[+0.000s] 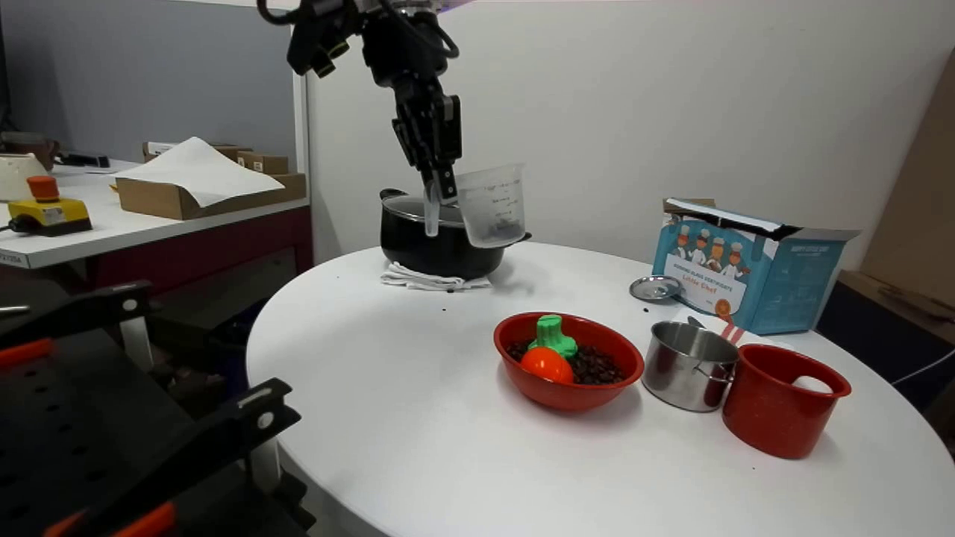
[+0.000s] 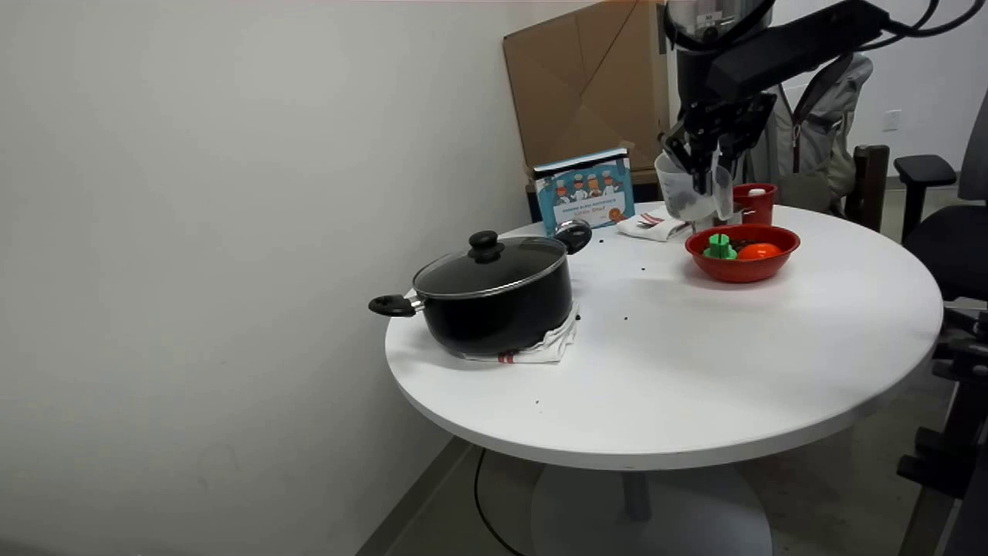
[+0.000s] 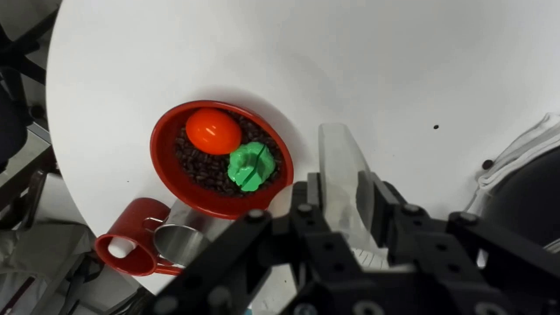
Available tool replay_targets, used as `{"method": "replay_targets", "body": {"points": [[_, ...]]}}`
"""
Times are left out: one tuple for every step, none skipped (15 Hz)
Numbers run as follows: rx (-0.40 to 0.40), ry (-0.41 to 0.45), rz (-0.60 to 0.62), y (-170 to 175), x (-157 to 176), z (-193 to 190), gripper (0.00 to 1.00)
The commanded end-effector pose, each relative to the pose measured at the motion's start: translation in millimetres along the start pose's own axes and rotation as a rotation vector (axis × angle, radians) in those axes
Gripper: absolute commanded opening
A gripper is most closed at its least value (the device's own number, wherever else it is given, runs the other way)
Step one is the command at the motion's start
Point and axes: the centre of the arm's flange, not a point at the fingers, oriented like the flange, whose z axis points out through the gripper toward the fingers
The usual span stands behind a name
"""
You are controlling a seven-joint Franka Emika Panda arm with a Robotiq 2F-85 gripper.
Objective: Pour some of the contents in the clear jar into the red bowl
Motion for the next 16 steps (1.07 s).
{"method": "replay_targets", "body": {"points": [[0.015, 0.003, -0.008, -1, -14, 32, 0.13], [0.016, -0.008, -0.018, -1, -17, 38, 0.13], [0.014, -0.013, -0.026, -3, -21, 43, 0.13], [0.016, -0.028, -0.036, -4, -24, 48, 0.13], [0.018, -0.040, -0.042, -5, -27, 53, 0.13], [0.019, -0.053, -0.048, -6, -30, 57, 0.13], [0.020, -0.068, -0.055, -7, -34, 62, 0.13], [0.022, -0.079, -0.060, -8, -37, 66, 0.13], [0.029, -0.104, -0.068, -9, -40, 70, 0.13], [0.038, -0.130, -0.076, -10, -43, 73, 0.12], [0.046, -0.151, -0.078, -11, -47, 76, 0.12], [0.054, -0.170, -0.079, -12, -51, 79, 0.12], [0.062, -0.185, -0.079, -12, -54, 81, 0.11], [0.069, -0.201, -0.079, -13, -57, 84, 0.11], [0.077, -0.220, -0.081, -13, -60, 87, 0.11], [0.083, -0.232, -0.081, -13, -62, 89, 0.11]]}}
